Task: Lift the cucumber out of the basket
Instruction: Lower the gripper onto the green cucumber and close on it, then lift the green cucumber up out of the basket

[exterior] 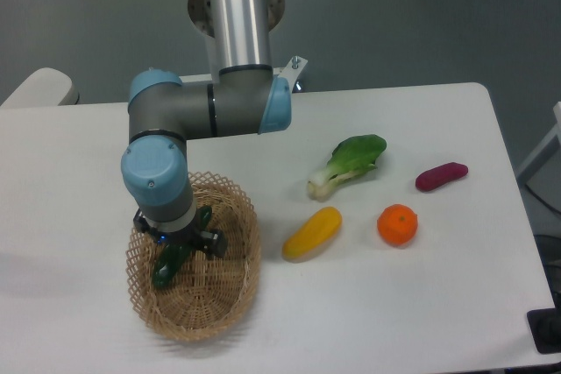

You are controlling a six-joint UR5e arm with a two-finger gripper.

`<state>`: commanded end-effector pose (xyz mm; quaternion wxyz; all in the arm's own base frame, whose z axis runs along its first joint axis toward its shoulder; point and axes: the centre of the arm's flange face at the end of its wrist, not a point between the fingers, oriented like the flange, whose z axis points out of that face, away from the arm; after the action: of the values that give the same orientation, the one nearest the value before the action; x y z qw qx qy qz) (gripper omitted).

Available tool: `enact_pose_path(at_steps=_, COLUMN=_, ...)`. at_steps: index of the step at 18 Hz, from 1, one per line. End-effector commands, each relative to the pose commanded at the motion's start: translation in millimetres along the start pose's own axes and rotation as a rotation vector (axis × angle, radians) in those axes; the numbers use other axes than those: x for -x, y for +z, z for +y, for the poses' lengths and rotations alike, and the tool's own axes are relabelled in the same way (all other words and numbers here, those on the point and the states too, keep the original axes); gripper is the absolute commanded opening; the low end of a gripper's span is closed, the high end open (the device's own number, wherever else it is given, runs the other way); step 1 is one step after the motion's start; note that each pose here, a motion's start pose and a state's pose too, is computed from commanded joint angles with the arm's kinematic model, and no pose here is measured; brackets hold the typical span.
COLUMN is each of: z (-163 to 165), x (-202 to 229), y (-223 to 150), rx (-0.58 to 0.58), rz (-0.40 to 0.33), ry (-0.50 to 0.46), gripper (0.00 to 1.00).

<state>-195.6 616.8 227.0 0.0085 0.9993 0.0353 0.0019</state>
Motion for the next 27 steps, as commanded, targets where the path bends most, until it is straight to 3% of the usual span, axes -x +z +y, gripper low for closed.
enact_pose_path(at_steps=8, z=6, x=-17, y=25, rx=0.042, rz=-0.017, ry=0.07, gripper=1.0)
enact_pose_path(at_steps=9, z=6, x=-17, y=25, rx=0.042, rz=-0.017, ry=0.07, gripper=0.94)
enact_pose_path(at_steps=10, z=6, x=-17, y=25, rx=0.042, rz=-0.017, ry=0.07, gripper=0.81)
enact_pose_path(at_steps=11, z=6, x=-17, y=23, rx=0.036, rz=-0.019, ry=0.073, gripper=0.59)
enact_pose_path(at_steps=12, z=5, x=-17, y=21, rx=0.031, rz=-0.021, ry=0.074, gripper=0.44)
enact_pose_path(at_steps=14, z=4, x=-16, y=19, rx=0.027, rz=-0.023, ry=0.095, gripper=0.26)
enact_pose_path(at_steps=15, z=4, x=-15, y=19, rx=0.028, rz=-0.024, ry=0.1, gripper=0.21)
enact_pose_path(at_steps=21, z=1, x=-7, y=-3, rx=-0.005, rz=-0.04, ry=0.127, gripper=0.15)
enact_pose_path(at_steps=27, z=8, x=50, y=-72, rx=-0.087, rz=-0.095, ry=0.187, gripper=0.15)
